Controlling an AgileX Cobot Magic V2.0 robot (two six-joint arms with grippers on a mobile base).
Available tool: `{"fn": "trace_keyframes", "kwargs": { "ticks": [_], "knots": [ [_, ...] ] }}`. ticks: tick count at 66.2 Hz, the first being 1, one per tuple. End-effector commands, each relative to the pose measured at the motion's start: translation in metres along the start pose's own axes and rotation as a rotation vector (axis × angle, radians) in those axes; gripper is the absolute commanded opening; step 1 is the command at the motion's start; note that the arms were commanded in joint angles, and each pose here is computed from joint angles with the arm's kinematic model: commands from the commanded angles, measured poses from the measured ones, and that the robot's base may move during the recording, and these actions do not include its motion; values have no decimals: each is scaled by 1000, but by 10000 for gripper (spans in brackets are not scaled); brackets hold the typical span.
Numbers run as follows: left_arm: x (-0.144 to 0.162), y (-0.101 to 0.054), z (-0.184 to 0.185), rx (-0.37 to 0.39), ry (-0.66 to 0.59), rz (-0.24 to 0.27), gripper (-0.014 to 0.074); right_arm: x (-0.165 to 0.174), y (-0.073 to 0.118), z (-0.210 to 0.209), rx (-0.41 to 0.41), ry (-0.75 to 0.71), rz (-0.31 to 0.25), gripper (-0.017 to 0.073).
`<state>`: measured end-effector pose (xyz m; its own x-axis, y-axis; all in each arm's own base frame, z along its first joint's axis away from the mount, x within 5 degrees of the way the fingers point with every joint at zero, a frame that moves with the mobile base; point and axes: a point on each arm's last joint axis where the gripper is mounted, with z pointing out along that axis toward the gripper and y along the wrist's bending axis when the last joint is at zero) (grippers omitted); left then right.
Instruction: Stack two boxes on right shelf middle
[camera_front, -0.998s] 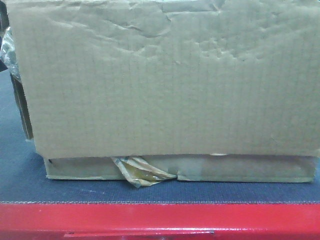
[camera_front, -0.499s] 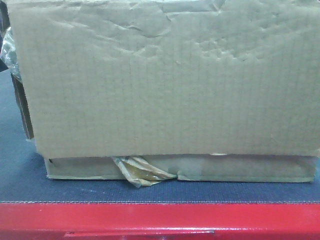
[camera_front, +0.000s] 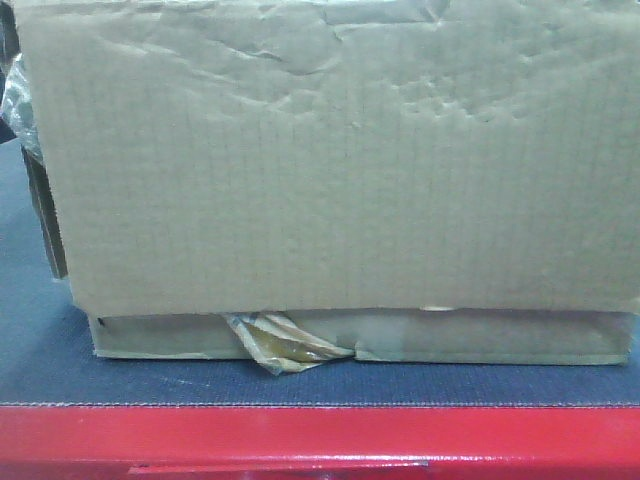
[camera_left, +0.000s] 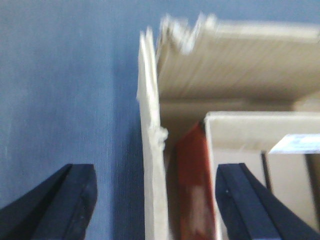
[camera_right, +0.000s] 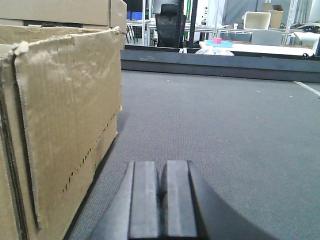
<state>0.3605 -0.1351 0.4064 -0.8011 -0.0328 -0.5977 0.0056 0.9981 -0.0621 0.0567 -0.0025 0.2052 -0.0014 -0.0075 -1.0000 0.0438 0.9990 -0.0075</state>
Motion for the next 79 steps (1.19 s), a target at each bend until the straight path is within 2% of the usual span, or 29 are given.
{"fn": "trace_keyframes", "kwargs": {
  "ticks": [1, 10, 23, 68, 79],
  "knots": [
    [8, 0, 8, 0, 39, 9, 398, -2, 0, 0, 6, -21, 1, -162],
    [22, 2, 26, -29, 112, 24, 398, -2, 0, 0, 6, -21, 1, -162],
    [41, 2, 45, -25, 210, 22, 398, -2, 0, 0, 6, -21, 1, -162],
    [42, 1, 46, -18, 218, 18, 398, -2, 0, 0, 6, -21, -9, -162],
    [42, 1, 46, -20, 218, 19, 398, -18, -1, -2, 10, -190, -9, -162]
  ]
}}
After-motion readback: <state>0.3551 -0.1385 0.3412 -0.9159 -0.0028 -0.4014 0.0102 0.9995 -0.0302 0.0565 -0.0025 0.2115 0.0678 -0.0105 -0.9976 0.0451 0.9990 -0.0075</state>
